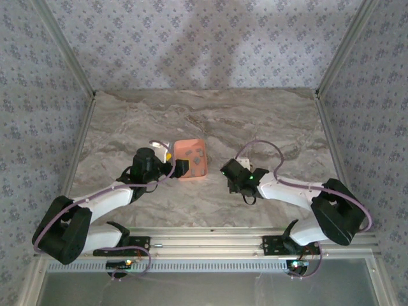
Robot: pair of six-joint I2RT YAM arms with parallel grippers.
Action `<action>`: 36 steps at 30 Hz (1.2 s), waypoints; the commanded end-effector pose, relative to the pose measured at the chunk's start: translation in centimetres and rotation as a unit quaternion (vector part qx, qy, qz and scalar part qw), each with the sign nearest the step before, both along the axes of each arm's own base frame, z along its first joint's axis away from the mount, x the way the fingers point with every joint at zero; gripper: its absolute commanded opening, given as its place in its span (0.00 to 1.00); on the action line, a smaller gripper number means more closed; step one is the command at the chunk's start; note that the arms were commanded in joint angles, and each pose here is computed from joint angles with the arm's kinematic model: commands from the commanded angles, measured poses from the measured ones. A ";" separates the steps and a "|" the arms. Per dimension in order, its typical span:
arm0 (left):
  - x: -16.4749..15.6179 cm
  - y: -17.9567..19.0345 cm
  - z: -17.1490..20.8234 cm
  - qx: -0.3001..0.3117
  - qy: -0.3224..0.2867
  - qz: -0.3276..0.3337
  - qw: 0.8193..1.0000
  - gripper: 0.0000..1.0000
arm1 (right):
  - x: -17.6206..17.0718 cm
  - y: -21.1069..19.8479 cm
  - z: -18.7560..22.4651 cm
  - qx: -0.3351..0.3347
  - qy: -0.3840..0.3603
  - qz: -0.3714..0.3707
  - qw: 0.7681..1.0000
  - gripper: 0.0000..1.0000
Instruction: Load the staples into the stapler
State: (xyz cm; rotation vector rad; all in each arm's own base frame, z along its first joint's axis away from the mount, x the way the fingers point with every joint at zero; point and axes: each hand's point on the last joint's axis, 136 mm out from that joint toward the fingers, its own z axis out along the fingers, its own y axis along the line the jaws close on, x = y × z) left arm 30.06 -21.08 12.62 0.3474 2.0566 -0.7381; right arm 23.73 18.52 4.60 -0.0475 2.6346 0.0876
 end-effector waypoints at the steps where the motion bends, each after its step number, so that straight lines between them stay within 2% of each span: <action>1: 0.1 -0.7 1.3 -0.007 -0.022 -0.013 1.000 0.94 | 0.5 0.1 0.2 -0.004 -0.005 0.001 1.000 0.16; 15: 0.0 -0.7 1.2 -0.006 -0.023 -0.013 1.000 0.94 | 1.0 0.6 1.6 0.003 -0.019 0.004 1.000 0.16; 36: -0.2 -0.3 1.0 -0.002 -0.026 -0.009 1.000 0.94 | 0.5 0.2 -0.5 -0.018 0.011 0.006 1.000 0.16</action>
